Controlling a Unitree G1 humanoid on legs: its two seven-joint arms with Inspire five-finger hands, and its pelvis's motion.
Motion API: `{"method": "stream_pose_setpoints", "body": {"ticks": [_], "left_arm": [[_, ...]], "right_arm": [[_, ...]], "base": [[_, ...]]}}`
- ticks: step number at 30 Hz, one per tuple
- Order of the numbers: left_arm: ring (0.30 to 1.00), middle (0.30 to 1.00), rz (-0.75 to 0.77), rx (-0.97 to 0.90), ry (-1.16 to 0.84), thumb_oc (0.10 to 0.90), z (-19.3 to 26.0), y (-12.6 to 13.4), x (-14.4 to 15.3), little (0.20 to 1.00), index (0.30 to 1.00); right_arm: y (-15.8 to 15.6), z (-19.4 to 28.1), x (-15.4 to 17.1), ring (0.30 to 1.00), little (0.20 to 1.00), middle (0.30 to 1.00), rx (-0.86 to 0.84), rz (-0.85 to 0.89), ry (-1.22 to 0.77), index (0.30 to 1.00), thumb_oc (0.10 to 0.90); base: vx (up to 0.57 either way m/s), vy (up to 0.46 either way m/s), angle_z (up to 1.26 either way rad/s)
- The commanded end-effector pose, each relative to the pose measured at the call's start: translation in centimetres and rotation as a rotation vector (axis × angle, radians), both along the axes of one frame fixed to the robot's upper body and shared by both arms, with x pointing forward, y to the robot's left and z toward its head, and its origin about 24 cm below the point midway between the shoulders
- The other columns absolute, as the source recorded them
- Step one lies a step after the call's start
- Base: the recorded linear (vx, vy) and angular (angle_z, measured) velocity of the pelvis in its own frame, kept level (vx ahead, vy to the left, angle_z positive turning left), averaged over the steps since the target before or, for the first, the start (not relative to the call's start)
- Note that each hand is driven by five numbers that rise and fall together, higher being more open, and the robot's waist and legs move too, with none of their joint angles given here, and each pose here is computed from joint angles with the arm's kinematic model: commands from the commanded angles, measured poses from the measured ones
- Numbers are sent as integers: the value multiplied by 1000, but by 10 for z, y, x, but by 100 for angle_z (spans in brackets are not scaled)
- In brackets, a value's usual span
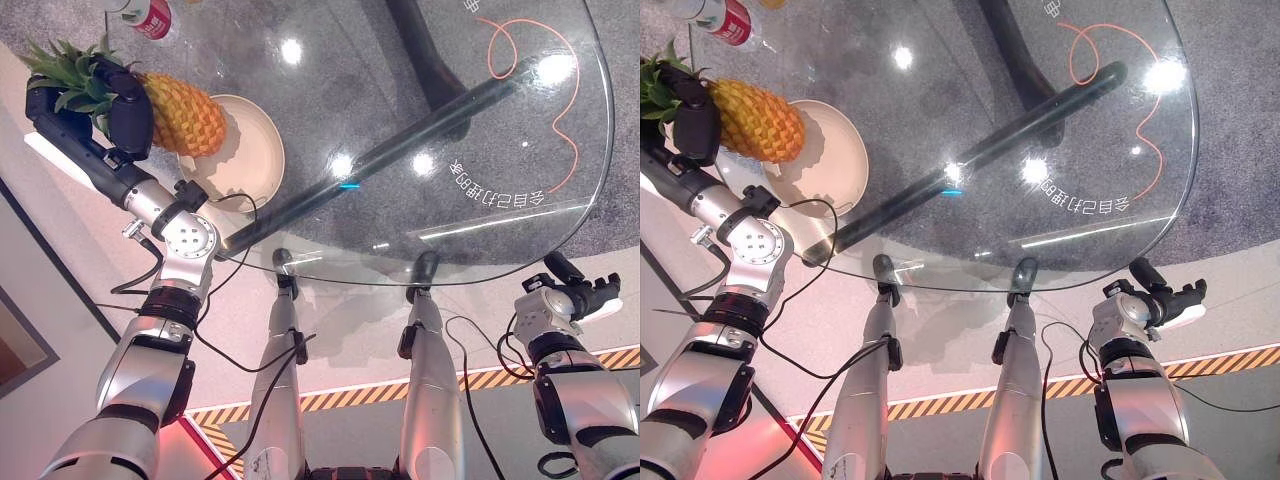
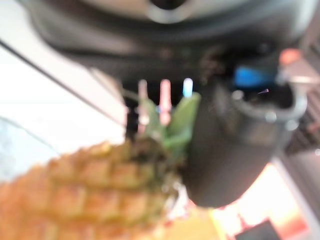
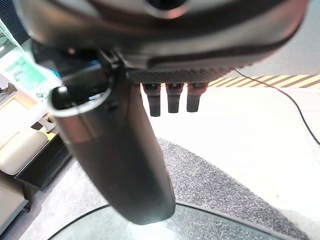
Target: Pick up the fruit to the plate
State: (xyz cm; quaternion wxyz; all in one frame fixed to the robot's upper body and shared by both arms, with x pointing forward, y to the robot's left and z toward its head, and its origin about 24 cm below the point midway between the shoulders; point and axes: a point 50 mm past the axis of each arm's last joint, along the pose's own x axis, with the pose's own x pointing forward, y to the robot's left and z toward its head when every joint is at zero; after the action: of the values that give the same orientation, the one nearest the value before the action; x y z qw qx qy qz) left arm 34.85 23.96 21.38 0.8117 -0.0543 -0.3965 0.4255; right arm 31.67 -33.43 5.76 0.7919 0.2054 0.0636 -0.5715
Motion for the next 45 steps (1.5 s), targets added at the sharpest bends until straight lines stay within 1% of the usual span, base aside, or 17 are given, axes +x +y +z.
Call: {"method": "stream_pose_setpoints", "body": {"ticks": [1,12,29,45], "left_arm": [[300,300,95,96,-233,100,62,17,-11,200,300],[300,300,78,161,-212,100,58,7,-8,200,300],[300,300,40,204,-191,100,52,-5,-4,200,300],[300,300,33,236,-153,100,46,-10,0,200,300]], "right_arm": [[-26,11,-12,900,900,900,-43,-86,-15,900,800],[-27,5,-15,900,900,900,-11,-89,3,900,800],[-19,16,-4,900,900,900,-27,-72,-33,900,800],[-17,19,-1,900,900,900,-34,-64,-50,900,800]], "base": [[0,0,0],[0,0,0],[0,0,0],[0,0,0]]}}
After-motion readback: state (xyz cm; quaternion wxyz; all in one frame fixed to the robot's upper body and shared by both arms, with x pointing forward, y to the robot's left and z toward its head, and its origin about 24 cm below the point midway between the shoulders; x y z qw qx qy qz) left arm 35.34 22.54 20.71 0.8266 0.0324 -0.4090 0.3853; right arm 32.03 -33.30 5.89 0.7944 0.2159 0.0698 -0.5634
